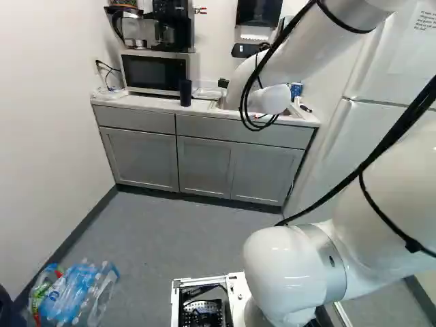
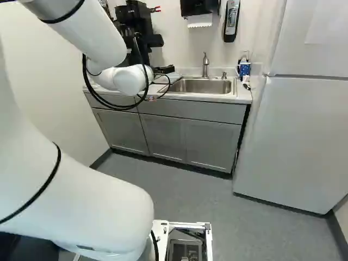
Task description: Rinse the cup and place it in the tray
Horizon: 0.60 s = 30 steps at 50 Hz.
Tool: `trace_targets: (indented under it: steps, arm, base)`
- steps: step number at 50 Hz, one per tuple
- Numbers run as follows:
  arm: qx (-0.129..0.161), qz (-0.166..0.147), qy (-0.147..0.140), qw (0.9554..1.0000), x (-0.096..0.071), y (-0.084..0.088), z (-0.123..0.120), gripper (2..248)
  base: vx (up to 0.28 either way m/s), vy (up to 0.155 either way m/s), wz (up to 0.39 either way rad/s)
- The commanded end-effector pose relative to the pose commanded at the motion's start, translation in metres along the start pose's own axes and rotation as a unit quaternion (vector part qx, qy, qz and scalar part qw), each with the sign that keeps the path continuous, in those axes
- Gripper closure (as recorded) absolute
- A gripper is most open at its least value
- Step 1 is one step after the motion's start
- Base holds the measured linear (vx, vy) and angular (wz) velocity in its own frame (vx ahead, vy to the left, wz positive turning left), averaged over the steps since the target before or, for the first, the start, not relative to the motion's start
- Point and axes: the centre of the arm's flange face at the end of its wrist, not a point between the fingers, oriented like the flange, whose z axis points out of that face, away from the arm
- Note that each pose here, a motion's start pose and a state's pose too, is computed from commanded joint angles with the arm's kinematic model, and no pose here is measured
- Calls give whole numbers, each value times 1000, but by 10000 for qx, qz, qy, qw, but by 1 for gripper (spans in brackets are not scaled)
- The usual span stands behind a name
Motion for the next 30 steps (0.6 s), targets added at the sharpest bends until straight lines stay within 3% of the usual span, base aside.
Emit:
trace_targets:
  steps: [30]
  arm:
    - [0,0,-12,10000,28,0,15,3]
  base:
    - [0,0,0]
